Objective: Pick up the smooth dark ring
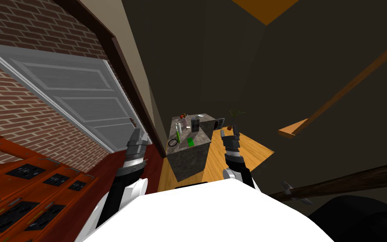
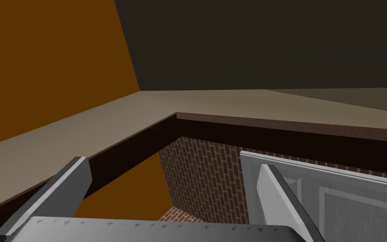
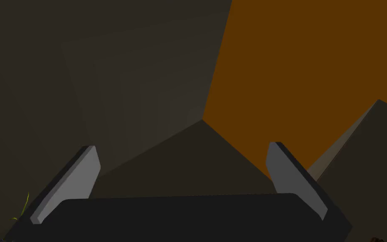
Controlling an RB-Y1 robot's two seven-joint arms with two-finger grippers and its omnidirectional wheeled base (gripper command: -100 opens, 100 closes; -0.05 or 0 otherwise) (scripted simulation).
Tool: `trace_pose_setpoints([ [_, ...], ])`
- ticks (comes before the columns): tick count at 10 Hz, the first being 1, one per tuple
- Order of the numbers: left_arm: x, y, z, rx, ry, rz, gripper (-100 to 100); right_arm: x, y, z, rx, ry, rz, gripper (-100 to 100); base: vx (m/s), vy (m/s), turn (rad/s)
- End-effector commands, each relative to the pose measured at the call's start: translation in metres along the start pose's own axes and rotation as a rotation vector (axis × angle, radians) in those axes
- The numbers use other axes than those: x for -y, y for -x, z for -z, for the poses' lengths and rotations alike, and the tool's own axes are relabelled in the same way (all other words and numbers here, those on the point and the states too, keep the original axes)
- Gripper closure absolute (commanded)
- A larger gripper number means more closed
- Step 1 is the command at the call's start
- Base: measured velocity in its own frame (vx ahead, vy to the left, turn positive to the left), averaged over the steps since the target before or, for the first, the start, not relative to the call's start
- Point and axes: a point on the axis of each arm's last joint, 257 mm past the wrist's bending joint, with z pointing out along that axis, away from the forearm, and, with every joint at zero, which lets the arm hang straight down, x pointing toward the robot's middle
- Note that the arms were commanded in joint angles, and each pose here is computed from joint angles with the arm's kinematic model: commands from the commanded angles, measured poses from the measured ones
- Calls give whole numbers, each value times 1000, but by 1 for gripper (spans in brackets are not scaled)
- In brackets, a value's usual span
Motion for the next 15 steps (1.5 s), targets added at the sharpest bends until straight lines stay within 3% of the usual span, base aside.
trace_pose_setpoints([
  [1, -9, -8, -3, -35, 24, 11, -100, 0, 0, 0, 0, 0, 0, 0, -14, 9, -4],
  [8, -59, -46, -10, -142, 178, 108, -100, 0, 0, 0, 0, 0, 0, 0, -46, 18, 3],
  [15, -98, -75, -7, -210, 320, 173, -100, 0, 0, 0, 0, 0, 0, 0, -48, 14, 6],
])
